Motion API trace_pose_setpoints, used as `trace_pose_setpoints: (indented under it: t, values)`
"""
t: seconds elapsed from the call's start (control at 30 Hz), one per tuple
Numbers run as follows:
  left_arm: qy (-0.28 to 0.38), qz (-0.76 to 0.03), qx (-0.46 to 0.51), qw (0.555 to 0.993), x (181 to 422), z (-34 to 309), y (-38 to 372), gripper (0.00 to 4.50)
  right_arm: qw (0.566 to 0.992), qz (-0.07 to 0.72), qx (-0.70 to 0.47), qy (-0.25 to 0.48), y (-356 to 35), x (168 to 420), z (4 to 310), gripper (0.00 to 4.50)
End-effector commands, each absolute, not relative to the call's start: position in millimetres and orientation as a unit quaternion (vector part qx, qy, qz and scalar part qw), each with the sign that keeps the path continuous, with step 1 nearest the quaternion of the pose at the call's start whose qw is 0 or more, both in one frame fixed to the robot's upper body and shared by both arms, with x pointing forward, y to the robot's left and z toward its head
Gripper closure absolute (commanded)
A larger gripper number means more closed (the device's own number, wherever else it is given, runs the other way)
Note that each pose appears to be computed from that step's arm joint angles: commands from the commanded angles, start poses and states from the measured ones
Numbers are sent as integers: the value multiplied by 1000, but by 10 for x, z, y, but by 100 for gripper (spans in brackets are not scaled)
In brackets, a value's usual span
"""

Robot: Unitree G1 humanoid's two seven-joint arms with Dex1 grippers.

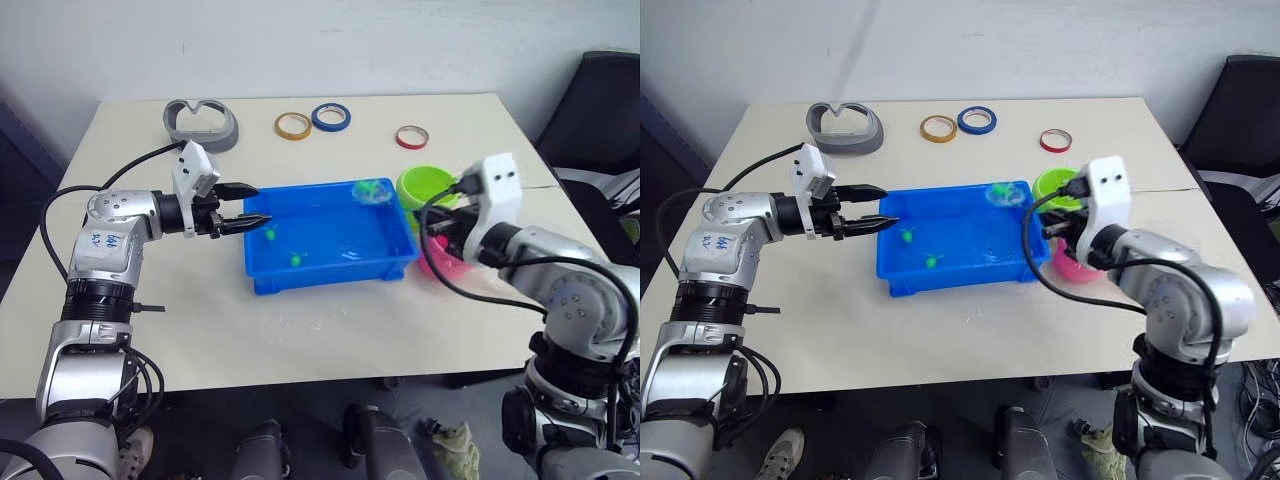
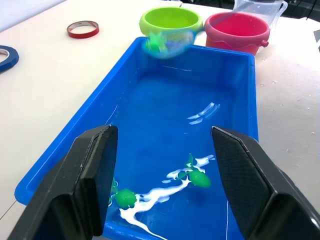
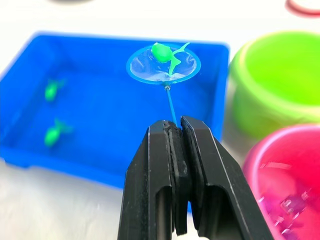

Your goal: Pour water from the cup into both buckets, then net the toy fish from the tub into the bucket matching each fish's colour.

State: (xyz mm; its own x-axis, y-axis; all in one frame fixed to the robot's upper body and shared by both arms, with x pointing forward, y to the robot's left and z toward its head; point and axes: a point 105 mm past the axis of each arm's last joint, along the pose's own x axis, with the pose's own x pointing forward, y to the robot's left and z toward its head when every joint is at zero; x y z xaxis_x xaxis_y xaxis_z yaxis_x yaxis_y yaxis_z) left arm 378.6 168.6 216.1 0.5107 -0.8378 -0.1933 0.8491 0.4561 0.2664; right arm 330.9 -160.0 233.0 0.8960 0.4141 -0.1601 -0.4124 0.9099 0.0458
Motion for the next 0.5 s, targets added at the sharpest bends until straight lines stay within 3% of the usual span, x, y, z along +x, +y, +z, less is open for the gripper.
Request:
trace_pose_setpoints:
  t: [0.03,0.3,0.5]
  values:
    - [-16,-503,176,846,3782,2365,1642,122,981,191,-2,31,-1791,3236,2624,450]
    - [-27,-557,157,815,3764,2429,1390,122,986,123,-107,39,-2178,3315,2648,450]
    - [-32,-567,160,808,3799,2440,1290,122,948,110,-292,59,-2266,3464,2491,450]
